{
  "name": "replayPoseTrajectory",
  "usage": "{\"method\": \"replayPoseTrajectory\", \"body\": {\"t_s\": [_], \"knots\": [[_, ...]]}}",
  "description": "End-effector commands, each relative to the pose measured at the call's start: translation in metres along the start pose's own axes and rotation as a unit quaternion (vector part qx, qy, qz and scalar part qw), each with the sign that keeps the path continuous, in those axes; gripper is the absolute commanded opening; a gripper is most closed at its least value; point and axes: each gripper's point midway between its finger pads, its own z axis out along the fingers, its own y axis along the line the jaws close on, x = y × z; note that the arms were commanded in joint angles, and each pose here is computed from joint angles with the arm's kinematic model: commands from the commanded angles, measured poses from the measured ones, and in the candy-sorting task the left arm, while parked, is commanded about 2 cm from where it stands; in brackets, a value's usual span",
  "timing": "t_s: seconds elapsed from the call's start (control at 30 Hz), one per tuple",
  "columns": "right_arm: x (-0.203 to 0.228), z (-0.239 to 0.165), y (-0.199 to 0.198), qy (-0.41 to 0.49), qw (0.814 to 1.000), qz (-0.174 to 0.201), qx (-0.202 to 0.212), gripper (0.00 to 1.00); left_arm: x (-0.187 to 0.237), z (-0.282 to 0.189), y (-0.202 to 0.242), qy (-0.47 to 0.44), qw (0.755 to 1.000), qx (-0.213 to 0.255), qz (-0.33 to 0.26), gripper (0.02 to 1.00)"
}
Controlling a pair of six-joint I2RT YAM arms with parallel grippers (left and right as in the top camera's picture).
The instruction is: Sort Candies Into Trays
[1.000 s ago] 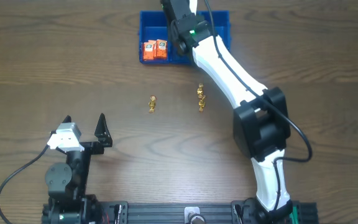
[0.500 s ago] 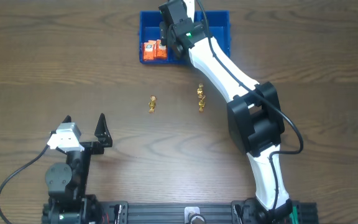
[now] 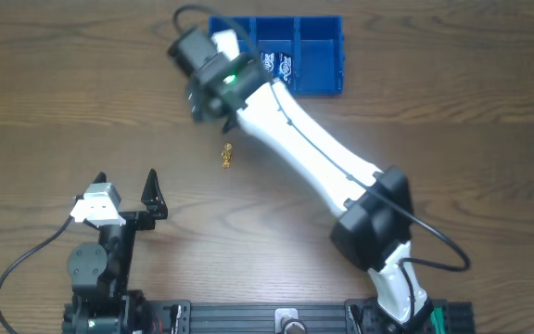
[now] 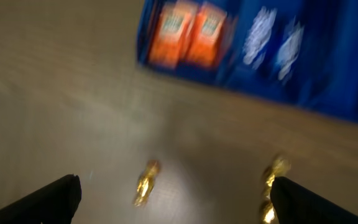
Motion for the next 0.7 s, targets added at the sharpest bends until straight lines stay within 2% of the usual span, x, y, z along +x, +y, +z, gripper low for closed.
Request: {"method": "replayPoseTrajectory", "body": {"t_s": [0.03,0.17,0.27,0.4,0.7], "knots": [[0.058,0.061,0.019,0.109,0.993,0.047,0.020,1.000,0.016,0.001,0.001,0.025,1.000,0.003,0.003,0.998],[0.086,0.103,0.034,0.160,0.985,0.055,0.010,1.000,0.016,0.001,0.001,0.025,1.000,0.003,0.003,0.998],[0.093,0.115,0.037,0.172,0.983,0.069,0.010,1.000,0.016,0.001,0.001,0.025,1.000,0.003,0.003,0.998],[0.098,0.121,0.036,0.184,0.978,0.097,0.011,1.000,0.016,0.001,0.001,0.025,1.000,0.003,0.003,0.998],[0.106,0.122,0.032,0.203,0.972,0.116,0.013,0.985,0.016,0.001,0.001,0.025,1.000,0.003,0.003,0.998]]}}
